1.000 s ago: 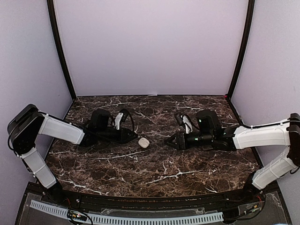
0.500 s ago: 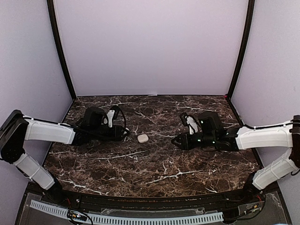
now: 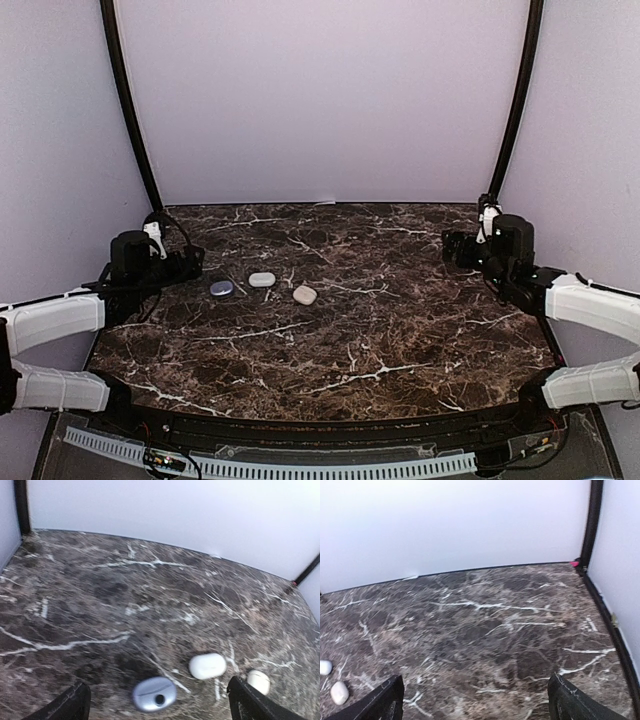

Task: Insert the wireless bluetooth earbuds into the charging case
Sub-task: Reset both arms

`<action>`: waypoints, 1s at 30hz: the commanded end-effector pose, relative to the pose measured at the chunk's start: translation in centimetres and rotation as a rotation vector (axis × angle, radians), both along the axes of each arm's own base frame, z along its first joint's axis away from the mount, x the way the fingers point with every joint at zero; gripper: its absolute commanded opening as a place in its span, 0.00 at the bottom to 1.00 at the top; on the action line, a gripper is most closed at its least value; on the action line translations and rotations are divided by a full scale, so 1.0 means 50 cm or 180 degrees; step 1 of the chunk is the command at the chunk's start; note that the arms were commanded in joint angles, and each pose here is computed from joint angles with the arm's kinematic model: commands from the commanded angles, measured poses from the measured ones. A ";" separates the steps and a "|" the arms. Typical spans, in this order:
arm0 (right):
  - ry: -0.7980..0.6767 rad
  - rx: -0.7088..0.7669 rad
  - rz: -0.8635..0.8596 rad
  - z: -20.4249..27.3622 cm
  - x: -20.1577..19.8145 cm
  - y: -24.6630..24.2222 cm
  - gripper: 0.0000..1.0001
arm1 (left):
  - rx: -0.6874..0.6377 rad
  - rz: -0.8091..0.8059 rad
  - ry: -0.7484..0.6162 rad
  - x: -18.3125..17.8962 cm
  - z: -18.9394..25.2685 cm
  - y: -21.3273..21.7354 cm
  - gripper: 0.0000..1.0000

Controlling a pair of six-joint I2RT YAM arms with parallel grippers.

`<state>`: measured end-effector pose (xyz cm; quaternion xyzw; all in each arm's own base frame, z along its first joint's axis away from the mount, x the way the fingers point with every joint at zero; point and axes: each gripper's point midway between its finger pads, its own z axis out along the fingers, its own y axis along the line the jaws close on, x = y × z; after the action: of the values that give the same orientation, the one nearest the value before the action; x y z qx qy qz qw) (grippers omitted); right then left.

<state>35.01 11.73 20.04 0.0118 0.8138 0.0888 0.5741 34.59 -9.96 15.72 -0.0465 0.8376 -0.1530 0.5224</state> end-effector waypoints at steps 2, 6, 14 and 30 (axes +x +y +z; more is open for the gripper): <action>-0.0897 -0.0622 -0.0218 0.038 -0.007 -0.061 0.97 | 0.0661 0.0468 -0.0723 -0.011 0.035 0.089 0.98; -0.1202 -0.0839 -0.0161 0.028 -0.015 -0.072 0.93 | 0.0986 0.0506 -0.0944 -0.009 0.042 0.105 0.98; -0.1265 -0.0740 -0.0137 -0.004 0.009 -0.128 0.89 | 0.1127 0.0673 -0.1238 0.014 0.021 0.158 0.98; -0.1220 -0.0697 -0.0366 -0.089 0.012 -0.210 0.85 | 0.1076 0.0586 -0.1282 0.060 -0.034 0.204 0.98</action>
<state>35.82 2.29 13.72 -0.0424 0.7327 -0.0459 0.6777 36.87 0.27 12.72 -0.0038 0.7432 0.0624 0.6662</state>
